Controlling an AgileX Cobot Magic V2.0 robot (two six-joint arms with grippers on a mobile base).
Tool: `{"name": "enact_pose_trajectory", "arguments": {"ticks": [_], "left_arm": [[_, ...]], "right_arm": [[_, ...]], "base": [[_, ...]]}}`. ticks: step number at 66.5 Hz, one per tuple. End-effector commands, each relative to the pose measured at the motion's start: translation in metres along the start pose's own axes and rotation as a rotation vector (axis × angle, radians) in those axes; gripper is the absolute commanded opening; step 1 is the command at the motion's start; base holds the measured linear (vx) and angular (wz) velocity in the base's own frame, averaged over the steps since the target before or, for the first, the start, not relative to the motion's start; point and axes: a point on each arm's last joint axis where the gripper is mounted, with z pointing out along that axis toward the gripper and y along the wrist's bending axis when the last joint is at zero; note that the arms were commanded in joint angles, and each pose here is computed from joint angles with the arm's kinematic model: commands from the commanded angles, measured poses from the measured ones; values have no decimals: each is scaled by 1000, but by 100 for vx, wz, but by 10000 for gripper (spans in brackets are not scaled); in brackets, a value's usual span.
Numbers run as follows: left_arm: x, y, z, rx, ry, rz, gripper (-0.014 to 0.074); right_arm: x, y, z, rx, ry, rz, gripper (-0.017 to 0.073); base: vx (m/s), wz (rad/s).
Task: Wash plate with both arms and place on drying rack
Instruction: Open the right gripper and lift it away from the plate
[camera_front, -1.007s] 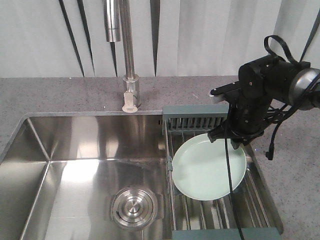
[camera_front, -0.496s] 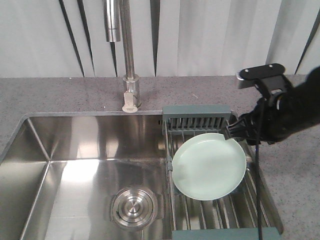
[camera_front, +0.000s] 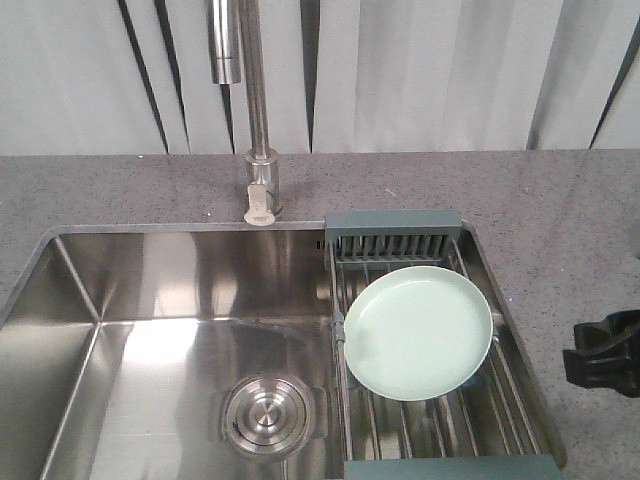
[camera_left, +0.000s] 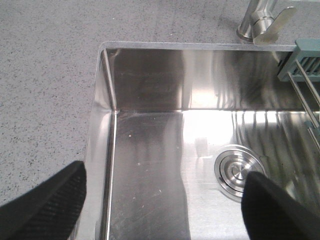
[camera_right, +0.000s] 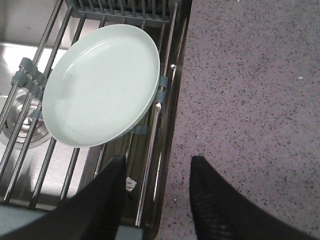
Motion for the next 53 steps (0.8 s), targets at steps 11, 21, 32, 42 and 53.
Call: {"name": "enact_pose_trajectory", "arguments": {"ticks": [11, 21, 32, 42, 53], "left_arm": [[-11, -2, -4, 12, -81, -6, 585], [-11, -2, -4, 12, -81, -6, 585], [-11, -2, -4, 12, -81, -6, 585], [-11, -2, -4, 12, -81, -6, 585], [-11, -2, -4, 12, -81, -6, 585]], "right_arm": [[6, -3, -31, -32, -175, -28, 309], [13, -15, -39, 19, -180, -6, 309], [20, -24, -45, 79, -165, 7, 309], [21, -22, -50, 75, -183, 3, 293], [23, -22, -49, 72, -165, -18, 256]], "base": [[0, 0], [0, 0], [0, 0], [0, 0], [0, 0]]}}
